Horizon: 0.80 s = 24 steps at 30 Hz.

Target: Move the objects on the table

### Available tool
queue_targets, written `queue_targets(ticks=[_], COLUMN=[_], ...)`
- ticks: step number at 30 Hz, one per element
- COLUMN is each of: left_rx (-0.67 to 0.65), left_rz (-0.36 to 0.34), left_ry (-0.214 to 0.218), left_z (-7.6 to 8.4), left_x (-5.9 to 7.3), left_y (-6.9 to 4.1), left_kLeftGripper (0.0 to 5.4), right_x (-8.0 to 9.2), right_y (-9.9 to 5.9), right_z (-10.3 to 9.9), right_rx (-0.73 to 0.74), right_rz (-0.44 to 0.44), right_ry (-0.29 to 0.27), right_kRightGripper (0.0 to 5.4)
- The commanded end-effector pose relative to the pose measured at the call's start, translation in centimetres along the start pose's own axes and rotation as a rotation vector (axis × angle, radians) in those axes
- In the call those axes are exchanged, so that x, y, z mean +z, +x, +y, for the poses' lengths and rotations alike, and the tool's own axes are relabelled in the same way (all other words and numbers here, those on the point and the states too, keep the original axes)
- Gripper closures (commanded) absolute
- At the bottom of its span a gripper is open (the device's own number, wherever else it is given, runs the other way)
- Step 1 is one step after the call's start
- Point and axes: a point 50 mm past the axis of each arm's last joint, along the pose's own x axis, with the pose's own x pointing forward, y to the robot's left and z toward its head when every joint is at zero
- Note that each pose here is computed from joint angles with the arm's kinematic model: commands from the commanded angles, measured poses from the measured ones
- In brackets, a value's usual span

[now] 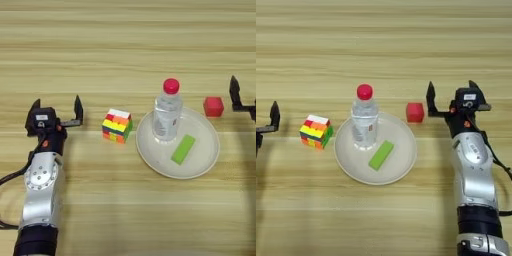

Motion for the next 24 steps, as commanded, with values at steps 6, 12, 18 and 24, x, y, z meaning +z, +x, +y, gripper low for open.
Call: queue_targets(ticks=[6, 12, 18, 24], left_rx=[0.002, -0.025, -0.033, -0.095], left_rz=[-0.043, -0.110, -0.122, -0.181], left_ry=[0.011, 0.000, -0.007, -0.007], left_z=[0.2, -0.4, -0.5, -2.1], left_x=[1.0, 3.0, 3.7, 5.5], left_y=[-0.1, -0.7, -0.6, 0.1], left_kLeftGripper=[0.00, 0.00, 0.00, 0.00], right_x=[-0.2, -0.3, -0.4, -0.3], right_y=[0.6, 0.6, 0.7, 0.8], right_z=[0.1, 0.2, 0.4, 0.8], right_rx=[0.003, 0.007, 0.014, 0.022], right_rz=[-0.010, -0.007, -0.010, -0.011], right_ry=[0.006, 0.009, 0.013, 0.017], right_kRightGripper=[0.01, 0.01, 0.01, 0.01])
